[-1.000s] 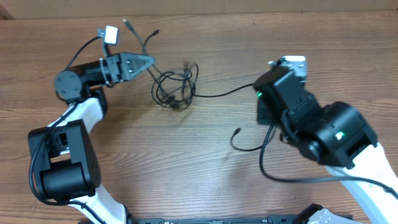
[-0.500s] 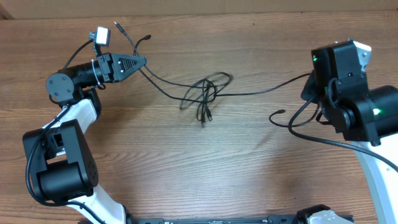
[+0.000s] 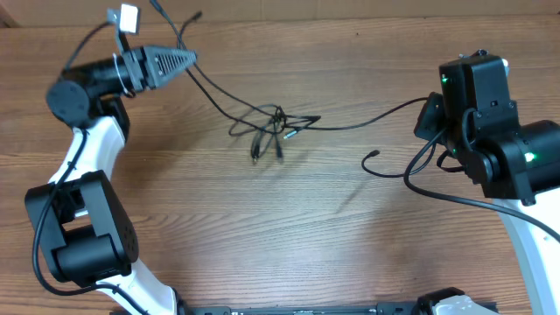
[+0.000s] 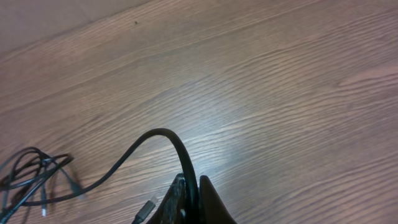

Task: Untangle cables

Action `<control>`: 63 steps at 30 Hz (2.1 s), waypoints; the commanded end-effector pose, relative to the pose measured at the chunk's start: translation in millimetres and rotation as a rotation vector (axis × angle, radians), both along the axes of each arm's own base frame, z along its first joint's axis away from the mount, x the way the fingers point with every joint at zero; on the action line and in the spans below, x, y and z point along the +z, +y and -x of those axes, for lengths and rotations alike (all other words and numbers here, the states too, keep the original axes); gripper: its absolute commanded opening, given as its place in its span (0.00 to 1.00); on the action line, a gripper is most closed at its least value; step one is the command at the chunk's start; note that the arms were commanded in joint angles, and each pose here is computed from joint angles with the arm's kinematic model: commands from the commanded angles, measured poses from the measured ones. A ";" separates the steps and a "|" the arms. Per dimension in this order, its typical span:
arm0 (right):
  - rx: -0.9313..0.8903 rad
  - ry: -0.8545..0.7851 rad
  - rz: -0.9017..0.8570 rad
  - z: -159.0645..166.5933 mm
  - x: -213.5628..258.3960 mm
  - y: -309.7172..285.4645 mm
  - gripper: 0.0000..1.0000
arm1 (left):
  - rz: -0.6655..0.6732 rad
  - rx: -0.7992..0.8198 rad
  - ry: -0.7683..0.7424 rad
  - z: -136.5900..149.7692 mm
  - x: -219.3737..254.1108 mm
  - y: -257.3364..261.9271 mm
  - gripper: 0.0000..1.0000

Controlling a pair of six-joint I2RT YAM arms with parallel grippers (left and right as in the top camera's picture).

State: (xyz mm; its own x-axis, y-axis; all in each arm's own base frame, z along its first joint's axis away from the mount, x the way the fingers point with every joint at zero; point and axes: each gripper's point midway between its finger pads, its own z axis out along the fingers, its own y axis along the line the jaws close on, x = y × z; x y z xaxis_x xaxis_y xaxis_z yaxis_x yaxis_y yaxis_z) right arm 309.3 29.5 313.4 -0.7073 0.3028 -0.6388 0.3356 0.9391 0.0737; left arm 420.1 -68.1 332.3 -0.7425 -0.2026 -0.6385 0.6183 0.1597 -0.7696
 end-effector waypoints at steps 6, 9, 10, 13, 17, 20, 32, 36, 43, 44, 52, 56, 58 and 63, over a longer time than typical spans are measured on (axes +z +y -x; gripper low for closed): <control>0.010 -0.036 -0.018 -0.9 9.2 1.8 0.04 | -0.072 0.008 -0.297 -7.1 104.9 1.6 0.04; 0.010 -0.035 -0.018 -0.8 9.1 1.8 0.04 | -0.056 0.054 -0.370 -13.6 139.5 4.0 0.04; 0.010 -0.035 -0.018 -0.9 9.2 1.7 0.04 | -0.046 0.079 -0.395 -16.7 151.8 5.3 0.04; 0.027 -0.032 -0.004 -0.9 9.1 1.8 0.04 | -0.022 0.171 -0.441 -28.5 180.3 10.9 0.04; 0.029 -0.023 0.002 -2.6 6.7 2.1 0.04 | -0.029 0.325 -0.446 -51.8 196.9 20.6 0.04; 0.043 -0.006 0.016 -6.1 2.3 3.0 0.04 | -0.103 0.483 -0.404 -76.7 187.1 27.4 0.04; 0.069 0.083 0.078 -39.1 -32.5 9.5 0.04 | -0.996 1.000 -0.176 -102.7 60.3 7.9 0.04; 0.051 0.128 0.147 -47.3 -47.3 2.1 0.04 | -1.198 1.050 -0.136 -82.7 43.1 2.0 0.04; -0.179 0.166 0.233 -58.5 -69.6 -64.2 0.04 | -1.333 1.041 0.000 -54.2 16.4 14.0 0.04; -0.221 0.167 0.221 -59.0 -73.2 -79.6 0.04 | -1.335 1.050 0.027 -50.9 14.6 20.2 0.04; -0.472 0.169 0.022 -39.3 -91.4 -192.0 0.04 | -1.351 1.132 0.154 -23.5 21.5 76.5 0.04; -0.397 0.149 -0.109 -41.7 -95.2 -196.1 0.04 | -1.337 1.148 0.144 -16.0 31.6 79.7 0.04; -0.393 0.149 -0.108 -41.6 -95.1 -196.4 0.04 | -1.337 1.148 0.142 -15.3 32.5 79.5 0.04; -0.385 0.153 -0.088 -43.8 -94.9 -192.8 0.04 | -1.343 1.131 0.151 -13.0 29.6 78.4 0.04</control>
State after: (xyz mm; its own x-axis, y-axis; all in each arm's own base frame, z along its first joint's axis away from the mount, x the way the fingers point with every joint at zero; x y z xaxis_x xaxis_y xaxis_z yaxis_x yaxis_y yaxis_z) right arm 349.3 -169.1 217.4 -0.6009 0.6305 -0.4912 0.6980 0.7134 0.0619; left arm 439.4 6.8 345.2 -0.7185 -0.0347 -0.6947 -0.2593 0.9401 0.2212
